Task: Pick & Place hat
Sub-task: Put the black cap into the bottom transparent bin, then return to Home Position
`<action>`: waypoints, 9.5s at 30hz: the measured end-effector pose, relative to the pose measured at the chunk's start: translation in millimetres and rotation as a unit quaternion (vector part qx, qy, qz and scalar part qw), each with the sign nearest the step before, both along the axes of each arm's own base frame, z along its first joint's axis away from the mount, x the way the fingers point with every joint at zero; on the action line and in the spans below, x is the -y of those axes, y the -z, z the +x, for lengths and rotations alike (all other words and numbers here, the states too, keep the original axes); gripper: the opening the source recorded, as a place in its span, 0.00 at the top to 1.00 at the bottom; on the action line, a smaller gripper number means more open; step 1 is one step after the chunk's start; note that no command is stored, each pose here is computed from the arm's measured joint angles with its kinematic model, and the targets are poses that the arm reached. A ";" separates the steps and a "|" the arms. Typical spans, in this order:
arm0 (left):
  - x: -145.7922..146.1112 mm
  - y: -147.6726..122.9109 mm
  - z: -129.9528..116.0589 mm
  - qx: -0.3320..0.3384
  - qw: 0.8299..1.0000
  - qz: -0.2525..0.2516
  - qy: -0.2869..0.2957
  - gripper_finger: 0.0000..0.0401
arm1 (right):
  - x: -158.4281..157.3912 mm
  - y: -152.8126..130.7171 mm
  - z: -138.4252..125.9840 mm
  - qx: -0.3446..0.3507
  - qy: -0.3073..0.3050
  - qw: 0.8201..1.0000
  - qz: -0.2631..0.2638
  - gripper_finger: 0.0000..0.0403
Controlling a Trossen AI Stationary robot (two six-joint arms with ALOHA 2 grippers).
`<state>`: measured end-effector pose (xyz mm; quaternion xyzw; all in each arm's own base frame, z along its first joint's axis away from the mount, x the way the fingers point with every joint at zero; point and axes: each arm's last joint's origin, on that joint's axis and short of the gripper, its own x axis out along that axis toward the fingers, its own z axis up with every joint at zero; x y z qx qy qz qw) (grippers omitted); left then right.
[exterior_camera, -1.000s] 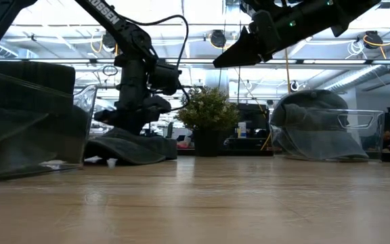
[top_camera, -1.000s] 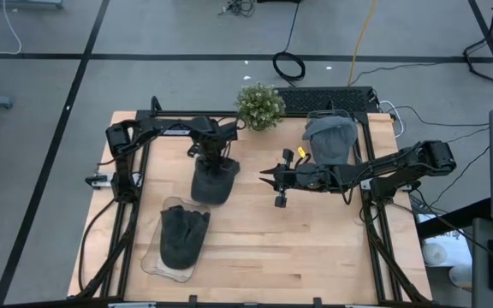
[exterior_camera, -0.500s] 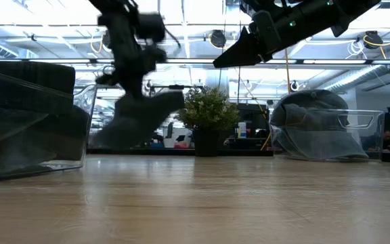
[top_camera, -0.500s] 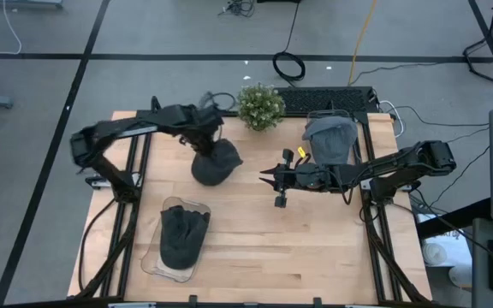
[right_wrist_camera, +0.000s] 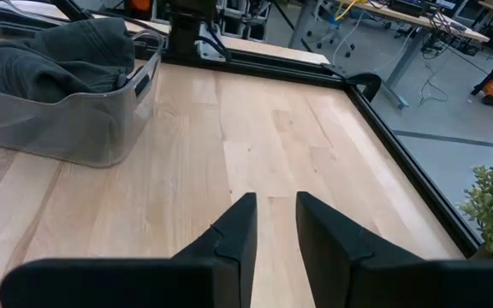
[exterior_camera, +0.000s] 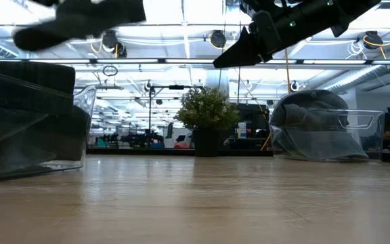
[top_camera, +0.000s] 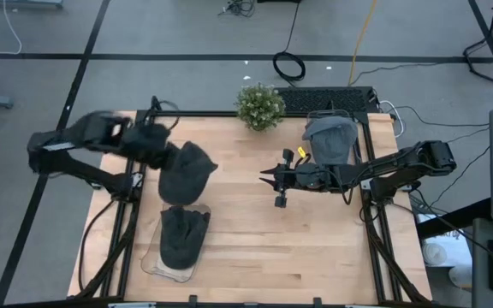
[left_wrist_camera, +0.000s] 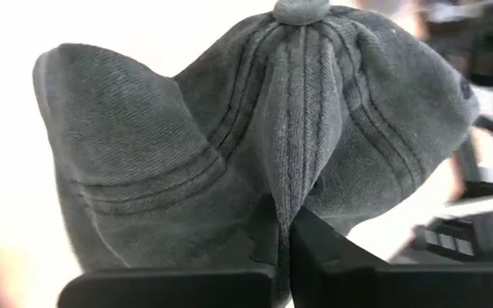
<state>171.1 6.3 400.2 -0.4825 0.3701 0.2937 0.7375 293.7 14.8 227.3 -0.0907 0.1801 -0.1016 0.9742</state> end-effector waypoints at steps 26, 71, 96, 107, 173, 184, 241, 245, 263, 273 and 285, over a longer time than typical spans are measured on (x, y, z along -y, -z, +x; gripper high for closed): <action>211.4 76.6 3.8 -0.066 0.984 -0.026 -0.164 1.00 | 0.0 1.5 -0.6 -0.008 0.000 1.000 -0.001 0.81; 230.3 134.7 38.4 -0.199 0.965 0.052 -0.163 0.97 | 0.0 1.3 -0.5 -0.004 0.004 1.000 0.011 0.81; 235.9 72.1 26.3 -0.006 0.979 0.060 0.195 0.50 | 0.0 1.0 -0.4 -0.003 0.004 1.000 0.011 0.81; 257.8 125.1 25.8 -0.167 0.981 0.044 0.087 0.97 | 0.0 0.3 -0.1 0.001 0.004 1.000 0.011 0.81; 67.0 53.7 -73.7 0.110 0.865 0.468 0.145 0.86 | 3.5 -47.5 -43.9 0.041 0.015 0.998 0.045 0.81; 37.7 142.2 -103.7 0.254 0.854 0.421 0.168 0.86 | 4.6 -39.1 -64.6 -0.043 0.026 0.996 0.079 0.81; 33.3 190.2 -111.8 0.311 0.798 0.445 0.264 0.86 | 25.7 56.7 -197.7 0.199 -0.081 0.966 0.146 0.83; 33.3 190.4 -111.8 0.313 0.802 0.438 0.259 0.86 | 25.7 55.7 -197.2 0.208 -0.083 0.963 0.150 0.83; 33.5 190.3 -111.7 0.324 0.818 0.408 0.244 0.86 | 25.7 54.5 -196.9 0.214 -0.085 0.962 0.146 0.83; 30.3 185.3 -111.7 0.290 0.790 0.494 0.219 0.86 | 25.7 54.4 -196.9 0.215 -0.084 0.961 0.153 0.83; 46.8 191.5 -103.7 0.409 0.751 0.417 0.309 0.85 | 25.7 54.6 -196.8 0.214 -0.086 0.963 0.141 0.83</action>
